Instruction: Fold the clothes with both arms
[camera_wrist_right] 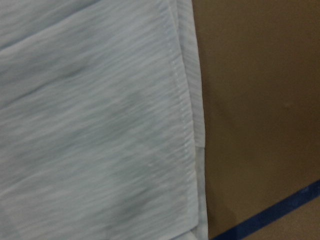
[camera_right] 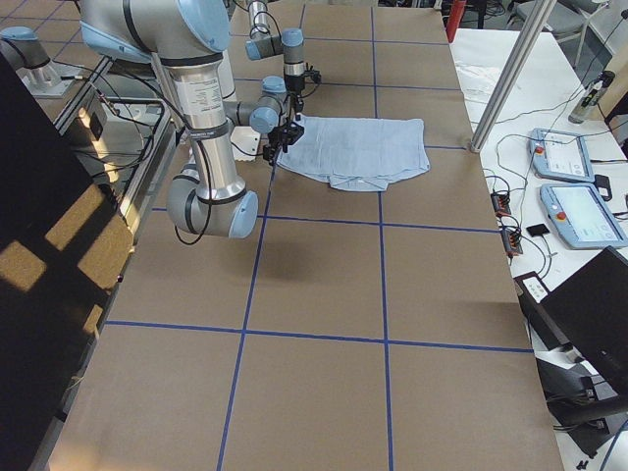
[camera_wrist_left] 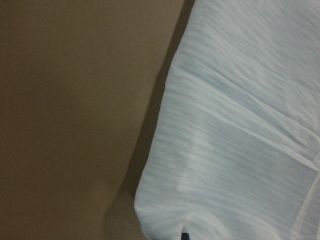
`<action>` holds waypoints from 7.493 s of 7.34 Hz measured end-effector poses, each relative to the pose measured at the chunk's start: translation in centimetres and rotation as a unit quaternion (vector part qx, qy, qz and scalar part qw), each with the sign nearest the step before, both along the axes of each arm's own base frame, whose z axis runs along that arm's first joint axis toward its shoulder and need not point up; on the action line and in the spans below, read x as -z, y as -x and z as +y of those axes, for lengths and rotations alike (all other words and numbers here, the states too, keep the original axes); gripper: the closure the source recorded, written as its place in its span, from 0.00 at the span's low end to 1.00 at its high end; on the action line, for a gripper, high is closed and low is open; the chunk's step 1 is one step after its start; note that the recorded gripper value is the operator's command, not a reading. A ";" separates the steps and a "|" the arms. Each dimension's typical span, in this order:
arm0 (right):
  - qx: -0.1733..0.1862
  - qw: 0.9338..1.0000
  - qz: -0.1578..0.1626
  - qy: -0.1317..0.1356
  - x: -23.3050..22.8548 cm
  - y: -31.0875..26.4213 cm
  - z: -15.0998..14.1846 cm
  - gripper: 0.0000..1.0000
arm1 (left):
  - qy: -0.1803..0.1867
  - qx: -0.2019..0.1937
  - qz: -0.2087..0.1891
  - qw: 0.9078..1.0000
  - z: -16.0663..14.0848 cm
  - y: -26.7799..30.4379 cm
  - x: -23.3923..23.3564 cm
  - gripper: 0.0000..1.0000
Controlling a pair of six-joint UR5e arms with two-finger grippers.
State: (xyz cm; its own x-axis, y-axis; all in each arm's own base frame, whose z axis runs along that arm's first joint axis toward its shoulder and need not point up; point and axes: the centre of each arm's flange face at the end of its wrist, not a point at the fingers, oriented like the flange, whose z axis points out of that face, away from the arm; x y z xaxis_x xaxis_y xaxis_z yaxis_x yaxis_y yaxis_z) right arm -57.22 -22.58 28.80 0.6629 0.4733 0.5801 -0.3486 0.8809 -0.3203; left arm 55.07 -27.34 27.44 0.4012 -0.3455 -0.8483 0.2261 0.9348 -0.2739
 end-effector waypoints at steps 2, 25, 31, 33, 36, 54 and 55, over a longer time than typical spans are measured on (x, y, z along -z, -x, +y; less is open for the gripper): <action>0.000 1.000 0.002 -0.001 -0.2 0.0 0.0 0.01 | 0.000 0.000 0.000 1.000 0.0 0.0 0.0 1.00; 0.001 1.000 -0.007 -0.008 0.8 0.5 -0.5 0.68 | -0.002 0.001 -0.002 1.000 -0.1 -0.1 -0.3 1.00; -0.003 1.000 -0.012 -0.009 1.4 0.5 -0.8 0.01 | -0.002 0.001 -0.002 1.000 -0.1 -0.1 -0.2 1.00; -0.017 1.000 -0.024 -0.009 2.9 0.3 -1.9 0.00 | -0.003 0.002 -0.003 1.000 -0.2 -0.1 -0.3 1.00; -0.073 0.997 -0.028 0.026 3.5 0.1 -3.1 0.00 | -0.003 0.003 -0.004 1.000 -0.3 -0.1 -0.4 1.00; -0.094 0.994 0.004 0.061 0.7 2.2 -0.7 0.99 | -0.004 0.003 -0.006 1.000 -0.3 -0.2 -0.6 1.00; -0.094 0.994 0.004 0.061 0.7 2.2 -0.7 1.00 | -0.004 0.002 -0.007 1.000 -0.3 -0.3 -0.7 1.00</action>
State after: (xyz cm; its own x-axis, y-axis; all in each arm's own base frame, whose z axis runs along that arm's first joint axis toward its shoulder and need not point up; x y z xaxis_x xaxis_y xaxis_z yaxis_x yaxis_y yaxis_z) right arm -59.43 -23.31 28.07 0.5615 0.6551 0.5055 -0.5060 0.7552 -0.4166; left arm 55.38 -27.67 28.15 0.4117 -0.3409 -0.8451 0.2345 0.9358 -0.2632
